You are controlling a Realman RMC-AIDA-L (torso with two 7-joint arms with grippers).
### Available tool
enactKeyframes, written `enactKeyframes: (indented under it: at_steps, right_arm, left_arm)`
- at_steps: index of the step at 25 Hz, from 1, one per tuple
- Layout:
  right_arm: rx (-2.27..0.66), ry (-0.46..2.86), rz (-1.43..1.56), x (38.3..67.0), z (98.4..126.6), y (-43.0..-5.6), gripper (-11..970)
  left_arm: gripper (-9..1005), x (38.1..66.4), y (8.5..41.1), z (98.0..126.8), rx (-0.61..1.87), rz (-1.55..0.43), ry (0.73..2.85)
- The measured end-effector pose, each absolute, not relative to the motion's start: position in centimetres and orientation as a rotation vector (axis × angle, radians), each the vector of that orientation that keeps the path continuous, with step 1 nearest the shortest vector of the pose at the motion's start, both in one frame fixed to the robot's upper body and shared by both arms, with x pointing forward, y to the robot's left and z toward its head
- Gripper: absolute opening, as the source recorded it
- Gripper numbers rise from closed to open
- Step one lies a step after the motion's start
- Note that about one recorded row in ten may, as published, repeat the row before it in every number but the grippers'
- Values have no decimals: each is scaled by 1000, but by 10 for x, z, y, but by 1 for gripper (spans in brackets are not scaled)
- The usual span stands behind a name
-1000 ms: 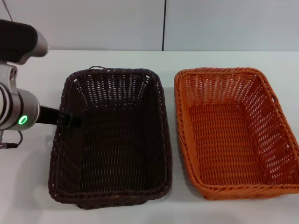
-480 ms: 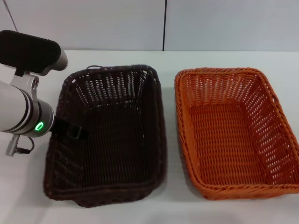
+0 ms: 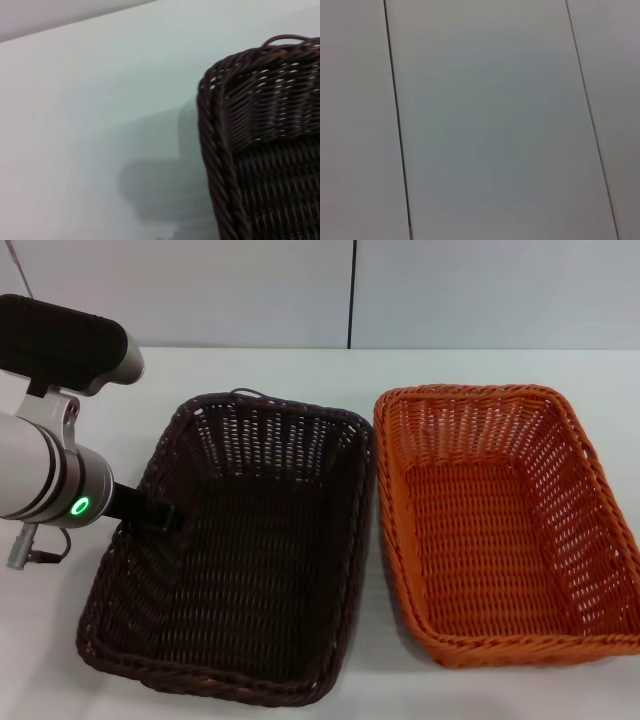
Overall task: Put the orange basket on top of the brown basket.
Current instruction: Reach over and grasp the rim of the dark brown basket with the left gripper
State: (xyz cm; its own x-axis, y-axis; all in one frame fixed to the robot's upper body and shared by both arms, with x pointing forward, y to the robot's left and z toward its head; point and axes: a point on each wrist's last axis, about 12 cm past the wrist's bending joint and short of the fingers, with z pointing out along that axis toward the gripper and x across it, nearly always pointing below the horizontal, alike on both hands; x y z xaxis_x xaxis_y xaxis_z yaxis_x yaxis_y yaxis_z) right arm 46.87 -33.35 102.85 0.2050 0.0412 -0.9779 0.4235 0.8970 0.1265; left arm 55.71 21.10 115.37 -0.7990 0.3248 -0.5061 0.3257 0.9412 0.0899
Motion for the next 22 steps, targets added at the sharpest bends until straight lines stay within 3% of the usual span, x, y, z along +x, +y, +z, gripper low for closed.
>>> enactKeyframes:
  at_steps: [3,12,22]
  right_arm:
    - [410,1347,-278,469,1029,-334,807]
    - [406,1343,-274,471,1030,-333,804]
    - [403,1338,-270,473,1031,-333,801]
  left_arm:
    - [587,557,210,1154,499,5,2556]
    - [260,557,209,1159,598,27,2520]
    - [262,563,216,1175,897,112,2412]
